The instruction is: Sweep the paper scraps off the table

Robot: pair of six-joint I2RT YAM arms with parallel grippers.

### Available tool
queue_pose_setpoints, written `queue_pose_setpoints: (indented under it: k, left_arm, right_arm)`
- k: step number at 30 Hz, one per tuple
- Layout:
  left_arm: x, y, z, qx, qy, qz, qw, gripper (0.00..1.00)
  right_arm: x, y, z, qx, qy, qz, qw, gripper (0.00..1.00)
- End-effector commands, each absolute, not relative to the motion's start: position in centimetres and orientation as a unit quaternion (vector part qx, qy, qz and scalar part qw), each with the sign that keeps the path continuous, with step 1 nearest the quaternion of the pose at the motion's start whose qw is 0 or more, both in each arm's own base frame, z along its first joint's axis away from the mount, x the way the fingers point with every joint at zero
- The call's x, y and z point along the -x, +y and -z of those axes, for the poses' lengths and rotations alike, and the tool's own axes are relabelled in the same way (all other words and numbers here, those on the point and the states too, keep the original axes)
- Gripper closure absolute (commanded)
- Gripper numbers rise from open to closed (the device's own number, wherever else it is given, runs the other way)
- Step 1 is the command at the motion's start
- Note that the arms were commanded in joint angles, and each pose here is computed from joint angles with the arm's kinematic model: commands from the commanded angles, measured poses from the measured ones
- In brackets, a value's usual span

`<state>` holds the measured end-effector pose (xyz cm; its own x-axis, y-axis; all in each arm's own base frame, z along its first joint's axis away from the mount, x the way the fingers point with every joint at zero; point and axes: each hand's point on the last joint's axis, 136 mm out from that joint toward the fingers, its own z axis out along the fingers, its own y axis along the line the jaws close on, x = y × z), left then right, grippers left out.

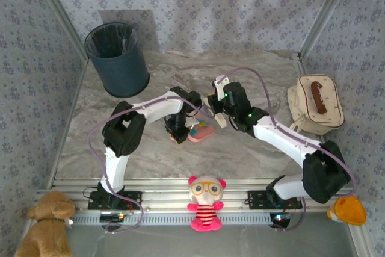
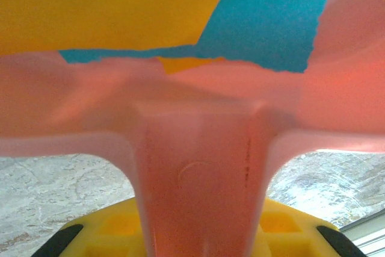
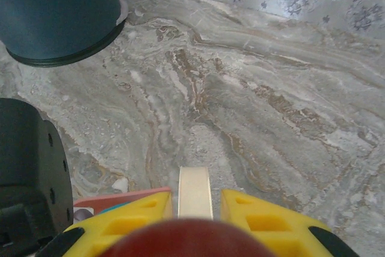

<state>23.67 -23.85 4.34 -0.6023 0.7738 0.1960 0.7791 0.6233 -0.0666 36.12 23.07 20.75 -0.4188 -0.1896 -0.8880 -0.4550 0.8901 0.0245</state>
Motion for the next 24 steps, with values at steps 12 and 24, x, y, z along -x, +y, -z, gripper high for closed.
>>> queue_pose_setpoints:
  k: [12, 24]
  left_arm:
    - [-21.5, -23.7, -4.5, 0.456, -0.878, -0.005, 0.144, 1.00]
    - [-21.8, -23.8, -4.5, 0.456, -0.881, -0.008, 0.125, 1.00]
  right_arm:
    - [-37.5, 21.8, -21.2, 0.171, 0.833, -0.074, 0.521, 1.00]
    - [-36.6, 25.2, -19.5, 0.212, 0.836, -0.159, 0.480, 1.00]
